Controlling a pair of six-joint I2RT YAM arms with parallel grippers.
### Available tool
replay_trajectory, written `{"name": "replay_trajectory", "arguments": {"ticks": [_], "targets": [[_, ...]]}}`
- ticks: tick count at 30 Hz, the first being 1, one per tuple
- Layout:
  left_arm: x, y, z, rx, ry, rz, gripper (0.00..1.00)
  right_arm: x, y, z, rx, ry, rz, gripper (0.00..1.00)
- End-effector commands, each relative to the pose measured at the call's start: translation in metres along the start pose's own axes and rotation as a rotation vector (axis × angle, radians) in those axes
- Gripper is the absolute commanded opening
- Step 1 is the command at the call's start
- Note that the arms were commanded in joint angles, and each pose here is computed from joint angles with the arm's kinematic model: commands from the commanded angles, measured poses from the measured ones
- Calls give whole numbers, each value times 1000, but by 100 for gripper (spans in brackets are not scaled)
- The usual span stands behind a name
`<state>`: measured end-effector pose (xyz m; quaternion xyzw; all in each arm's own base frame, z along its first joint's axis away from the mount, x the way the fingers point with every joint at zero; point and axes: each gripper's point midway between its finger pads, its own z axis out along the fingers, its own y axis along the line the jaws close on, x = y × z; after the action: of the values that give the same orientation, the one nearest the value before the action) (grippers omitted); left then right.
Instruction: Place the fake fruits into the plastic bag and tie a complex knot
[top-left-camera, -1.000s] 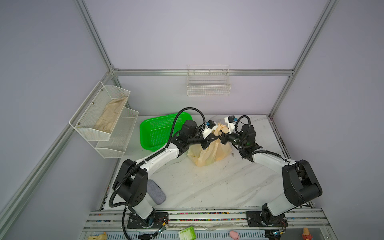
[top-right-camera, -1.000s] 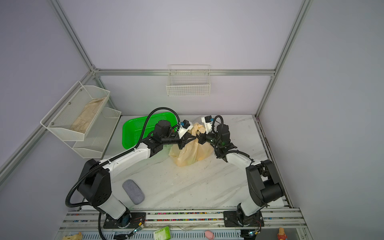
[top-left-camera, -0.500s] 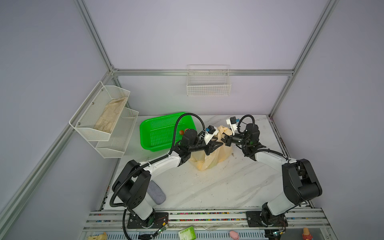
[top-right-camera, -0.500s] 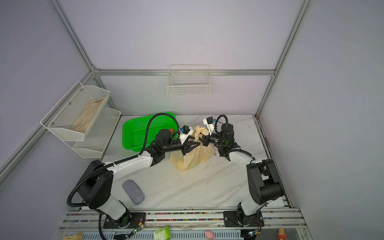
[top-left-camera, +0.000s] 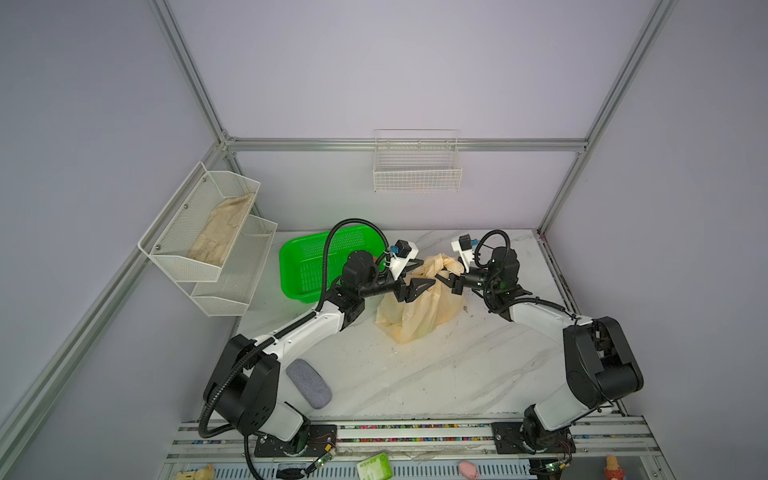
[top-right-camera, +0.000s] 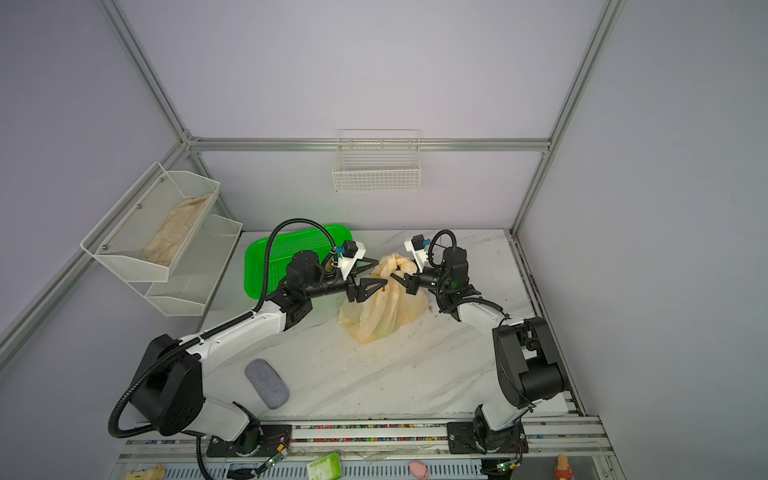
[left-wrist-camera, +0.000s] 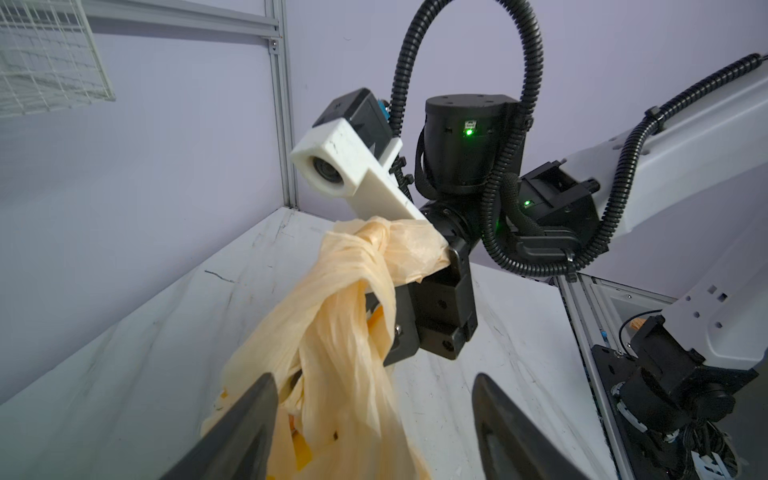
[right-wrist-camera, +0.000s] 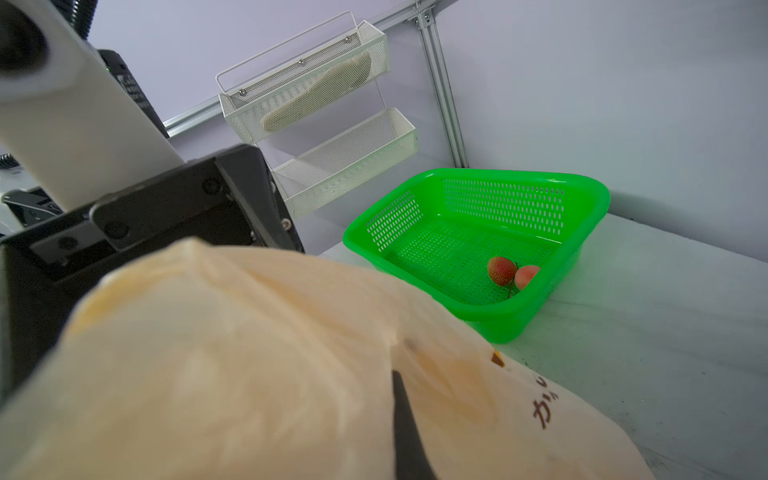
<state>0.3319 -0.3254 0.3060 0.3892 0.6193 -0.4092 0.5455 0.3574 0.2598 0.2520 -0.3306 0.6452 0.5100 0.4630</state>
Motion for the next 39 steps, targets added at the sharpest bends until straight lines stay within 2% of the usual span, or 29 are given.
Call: {"name": "replay_trajectory", "arguments": {"ticks": [1, 3, 7, 10, 12, 17, 23, 28, 31, 39], "targets": [[-6, -6, -14, 29, -6, 10, 76, -3, 5, -2, -21, -15, -58, 0], [-6, -1, -19, 6, 1, 4, 72, -4, 6, -2, -22, -17, -64, 0], [8, 13, -21, -59, 58, -9, 43, -8, 6, -3, -12, -25, -64, 0], [18, 5, -17, -15, 70, -42, 30, -13, 7, -4, -2, -36, -59, 0], [23, -1, -11, 9, 62, -62, 22, -17, 8, -4, 3, -44, -57, 0], [37, -19, 14, 46, 55, -108, 15, -15, 10, -4, -15, -30, -33, 0], [47, -32, 38, 66, 12, -129, 15, -7, 19, -6, -72, -4, -21, 0], [55, -35, 41, 79, 17, -145, 18, -1, 20, -13, -100, 9, -26, 0], [59, -36, 37, 77, 28, -105, 24, 3, 21, -14, -119, 19, -35, 0], [48, -36, 12, 87, 31, -27, 50, 10, 20, -14, -120, 51, -59, 0]]}}
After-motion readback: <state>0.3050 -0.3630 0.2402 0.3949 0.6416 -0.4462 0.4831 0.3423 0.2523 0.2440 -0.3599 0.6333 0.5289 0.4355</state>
